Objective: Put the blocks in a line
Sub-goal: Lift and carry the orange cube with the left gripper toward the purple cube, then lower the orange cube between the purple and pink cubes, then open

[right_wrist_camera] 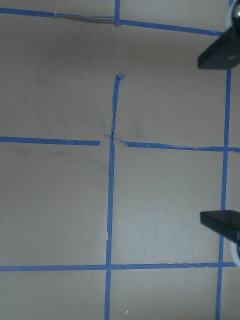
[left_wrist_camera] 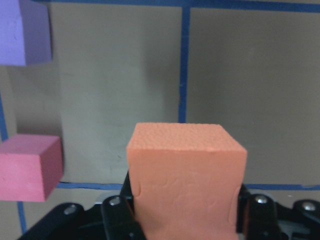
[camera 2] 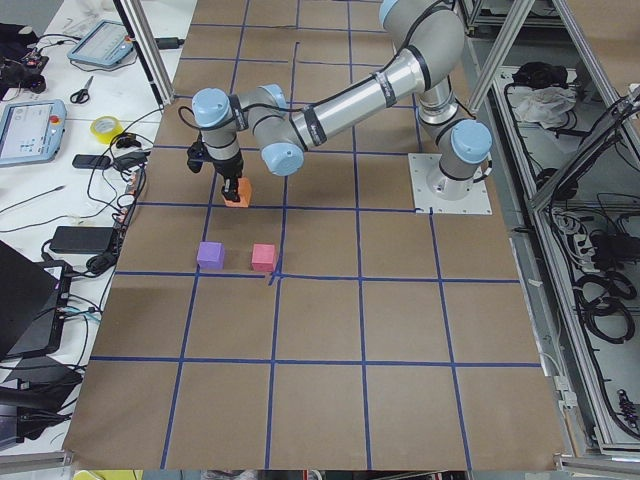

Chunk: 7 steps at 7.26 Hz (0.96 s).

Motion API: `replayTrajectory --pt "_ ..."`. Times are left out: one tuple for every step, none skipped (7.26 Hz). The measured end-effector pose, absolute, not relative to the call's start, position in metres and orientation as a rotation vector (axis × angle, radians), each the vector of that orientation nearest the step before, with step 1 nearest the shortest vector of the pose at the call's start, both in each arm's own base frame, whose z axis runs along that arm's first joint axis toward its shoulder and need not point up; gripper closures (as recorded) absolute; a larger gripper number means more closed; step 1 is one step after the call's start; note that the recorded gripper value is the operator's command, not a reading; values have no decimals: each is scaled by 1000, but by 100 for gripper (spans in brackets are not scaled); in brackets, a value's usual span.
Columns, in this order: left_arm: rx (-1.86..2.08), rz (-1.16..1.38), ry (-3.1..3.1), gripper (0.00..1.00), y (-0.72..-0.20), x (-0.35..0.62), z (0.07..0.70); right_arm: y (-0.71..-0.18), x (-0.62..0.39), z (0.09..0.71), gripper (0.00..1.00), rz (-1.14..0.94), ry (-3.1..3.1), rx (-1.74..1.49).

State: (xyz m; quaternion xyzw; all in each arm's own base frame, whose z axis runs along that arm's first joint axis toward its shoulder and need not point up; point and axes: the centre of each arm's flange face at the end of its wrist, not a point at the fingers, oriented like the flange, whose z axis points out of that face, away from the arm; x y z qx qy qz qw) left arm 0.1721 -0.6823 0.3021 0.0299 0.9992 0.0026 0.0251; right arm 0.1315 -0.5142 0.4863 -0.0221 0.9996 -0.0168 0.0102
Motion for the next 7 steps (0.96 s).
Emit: replayTrajectory --pt "87 35 3038 100 -693 191 287 -514 132 486 0 -52 3120 -70" --pt "67 57 3012 100 -700 209 276 -514 132 486 0 -52 3120 -72" --pt "36 63 3020 100 -701 228 271 -514 132 486 0 -51 3120 -72" --pt "4 59 3046 100 -697 245 268 -514 132 486 0 -50 3120 -72" --pt "-16 57 3064 100 -693 259 266 -514 132 486 0 -51 3120 -73" --pt "-20 54 3073 100 -689 271 265 -514 132 486 0 -51 3120 -74" --pt "-9 43 3083 100 -686 283 266 -514 133 486 0 -50 3120 -74"
